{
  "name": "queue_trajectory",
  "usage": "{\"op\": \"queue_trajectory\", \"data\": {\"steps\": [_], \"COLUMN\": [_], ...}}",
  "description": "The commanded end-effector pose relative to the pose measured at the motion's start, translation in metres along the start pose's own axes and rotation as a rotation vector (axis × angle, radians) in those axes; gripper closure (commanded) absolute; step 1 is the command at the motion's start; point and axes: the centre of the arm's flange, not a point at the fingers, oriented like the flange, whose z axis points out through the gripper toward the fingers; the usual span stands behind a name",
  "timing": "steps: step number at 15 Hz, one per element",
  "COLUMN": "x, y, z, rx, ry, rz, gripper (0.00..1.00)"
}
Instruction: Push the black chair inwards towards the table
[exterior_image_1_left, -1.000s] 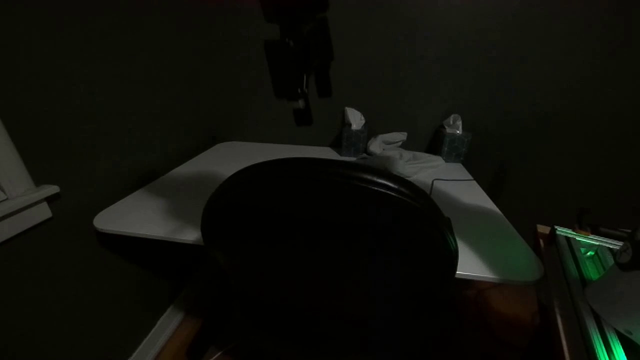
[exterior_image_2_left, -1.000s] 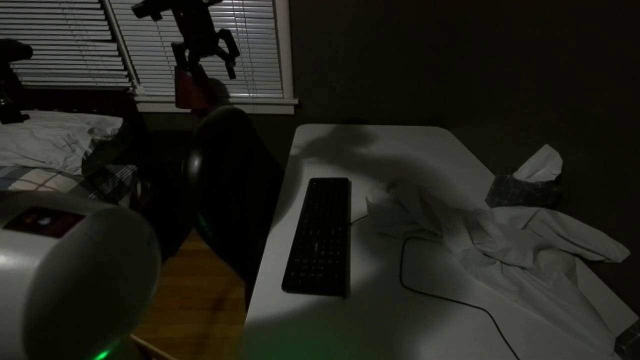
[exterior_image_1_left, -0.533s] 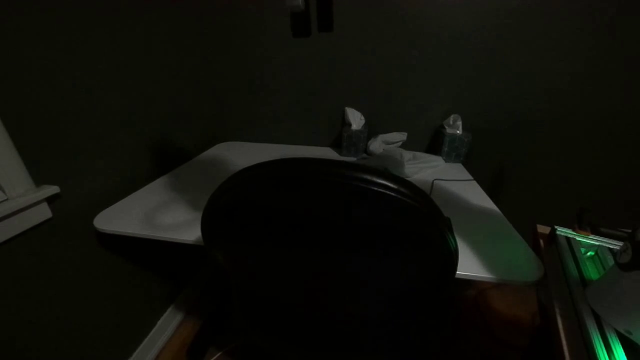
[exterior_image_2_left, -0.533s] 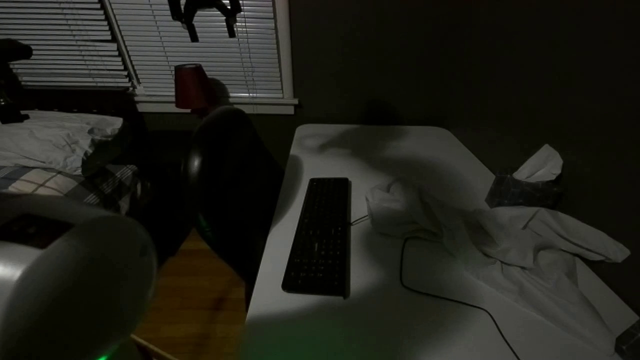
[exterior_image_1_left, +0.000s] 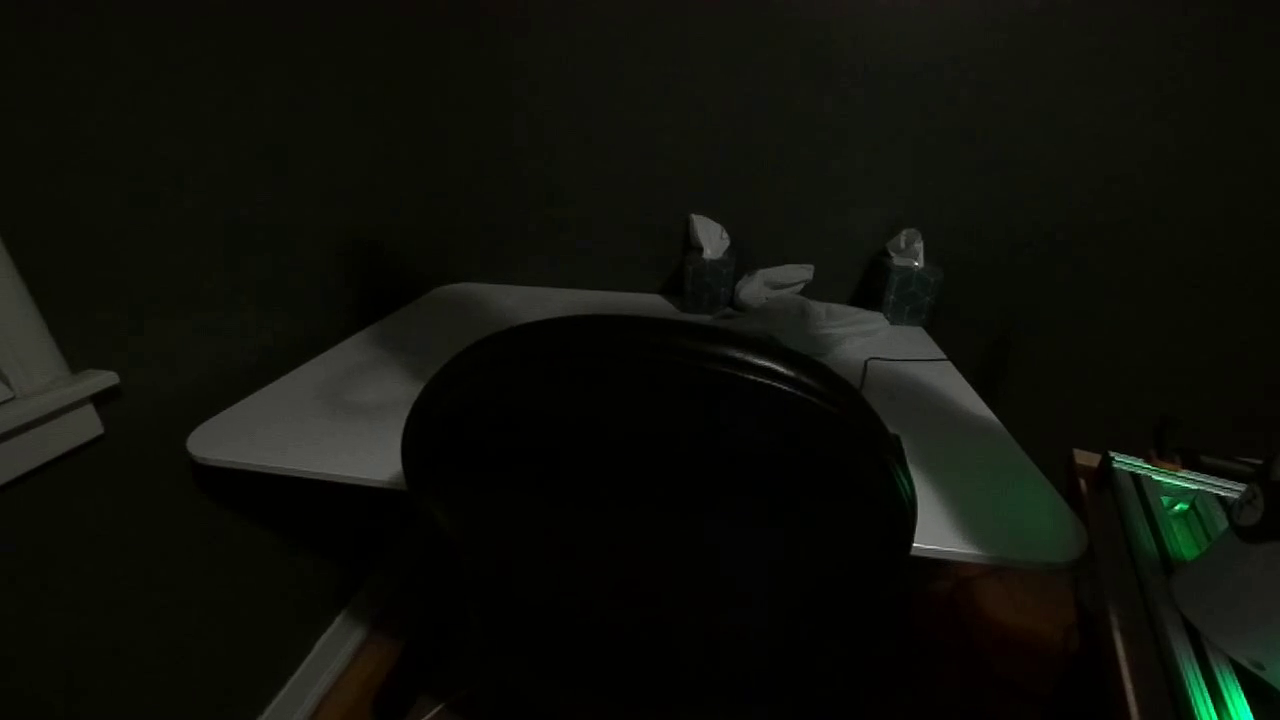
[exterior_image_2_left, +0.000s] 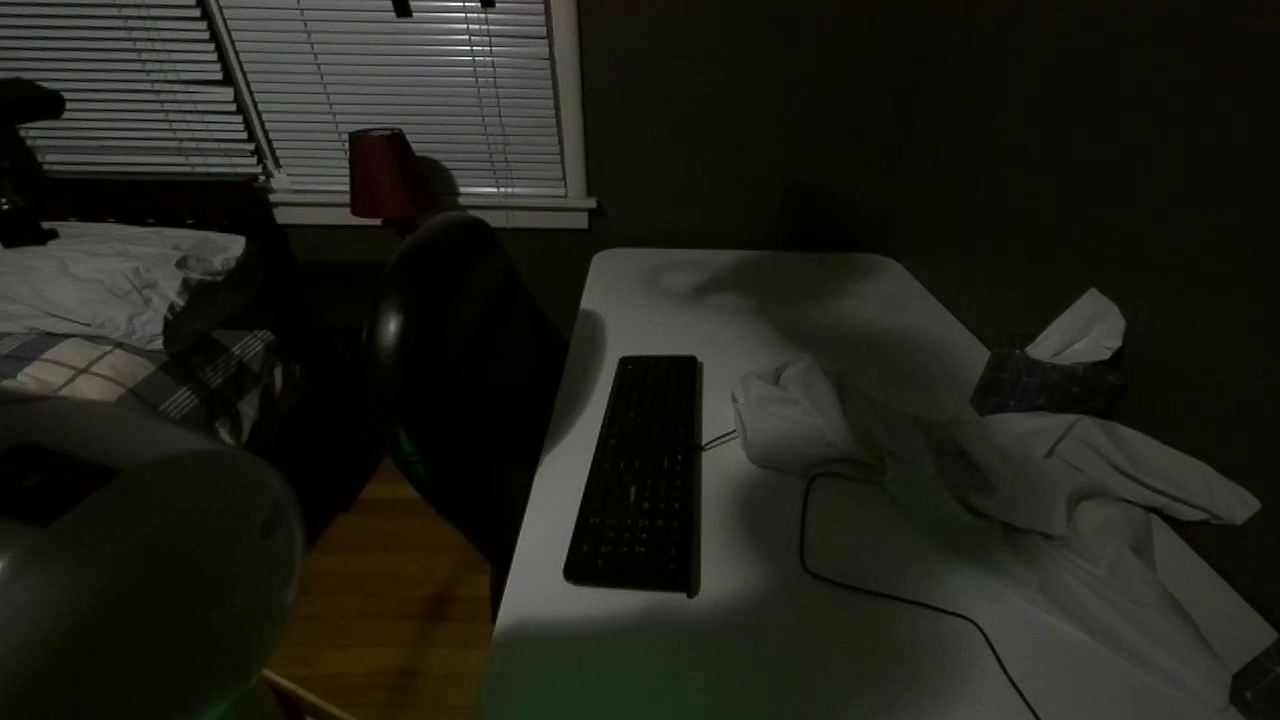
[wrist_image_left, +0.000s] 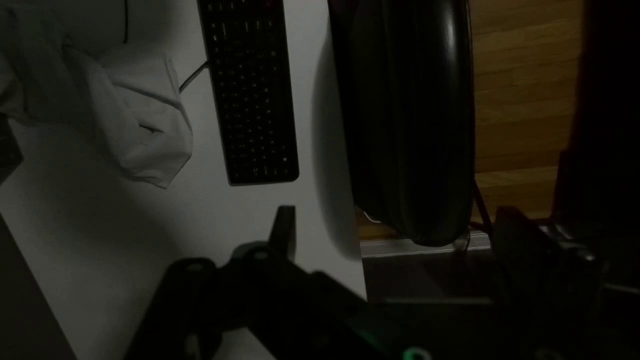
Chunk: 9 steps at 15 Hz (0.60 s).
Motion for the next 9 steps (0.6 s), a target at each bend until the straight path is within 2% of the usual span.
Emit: {"op": "queue_trajectory", "data": {"steps": [1,9], "x": [-0.0043,-0.0039], "y": [0.0085,0.0094], "z": [-0.0044,-0.0044], "rx": [-0.002,-0.004], "ry": [-0.001,-0.003], "rz": [0.006,0.006], "gripper": [0.0,0.0]}}
